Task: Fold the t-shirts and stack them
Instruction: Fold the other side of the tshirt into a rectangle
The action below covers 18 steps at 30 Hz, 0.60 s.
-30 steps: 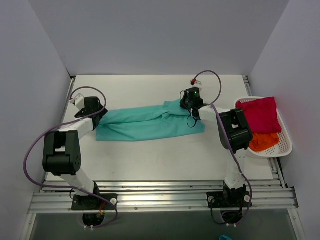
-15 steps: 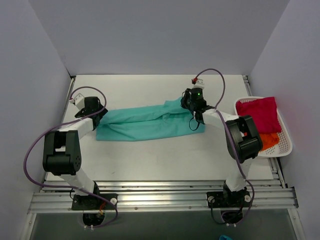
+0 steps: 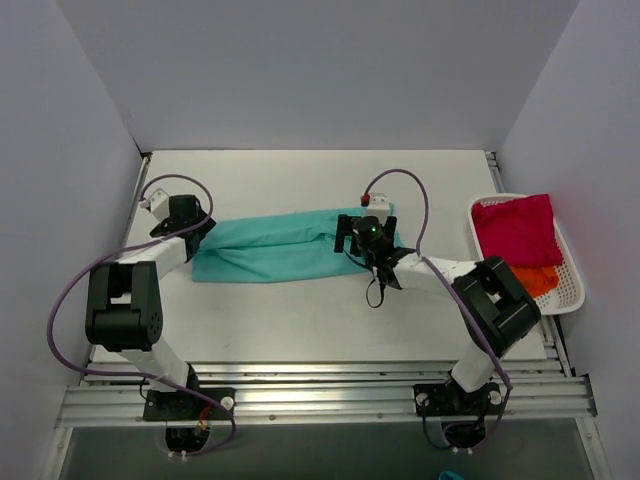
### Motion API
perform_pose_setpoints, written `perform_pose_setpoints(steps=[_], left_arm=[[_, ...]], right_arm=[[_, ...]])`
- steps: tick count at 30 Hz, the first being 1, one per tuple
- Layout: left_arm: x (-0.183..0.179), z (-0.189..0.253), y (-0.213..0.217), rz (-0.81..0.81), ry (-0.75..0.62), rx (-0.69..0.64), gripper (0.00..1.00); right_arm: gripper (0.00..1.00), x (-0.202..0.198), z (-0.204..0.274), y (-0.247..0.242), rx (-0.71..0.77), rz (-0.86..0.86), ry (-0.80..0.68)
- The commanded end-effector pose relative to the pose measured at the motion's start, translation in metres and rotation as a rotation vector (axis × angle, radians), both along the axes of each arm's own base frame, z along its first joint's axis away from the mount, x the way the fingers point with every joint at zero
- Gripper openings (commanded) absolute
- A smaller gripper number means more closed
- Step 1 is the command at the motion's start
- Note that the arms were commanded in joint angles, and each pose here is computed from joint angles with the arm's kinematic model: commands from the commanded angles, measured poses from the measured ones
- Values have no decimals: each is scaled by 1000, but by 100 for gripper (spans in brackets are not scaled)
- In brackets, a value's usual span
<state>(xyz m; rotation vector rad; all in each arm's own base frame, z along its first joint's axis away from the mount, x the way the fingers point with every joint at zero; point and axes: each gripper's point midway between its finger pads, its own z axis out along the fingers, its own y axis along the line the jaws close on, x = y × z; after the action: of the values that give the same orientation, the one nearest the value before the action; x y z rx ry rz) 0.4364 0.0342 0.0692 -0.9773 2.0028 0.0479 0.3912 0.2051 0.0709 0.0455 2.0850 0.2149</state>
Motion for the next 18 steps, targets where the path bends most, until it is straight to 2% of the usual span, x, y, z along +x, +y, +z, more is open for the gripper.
perform_pose_setpoints(steps=[1, 10, 18], left_arm=[[8, 13, 0, -4, -61, -7, 91], [6, 14, 0, -7, -67, -8, 91], [7, 13, 0, -5, -68, -10, 91]], right_arm=[[100, 25, 32, -6, -35, -110, -80], [100, 74, 60, 10, -127, -148, -133], [100, 82, 27, 19, -162, -139, -57]])
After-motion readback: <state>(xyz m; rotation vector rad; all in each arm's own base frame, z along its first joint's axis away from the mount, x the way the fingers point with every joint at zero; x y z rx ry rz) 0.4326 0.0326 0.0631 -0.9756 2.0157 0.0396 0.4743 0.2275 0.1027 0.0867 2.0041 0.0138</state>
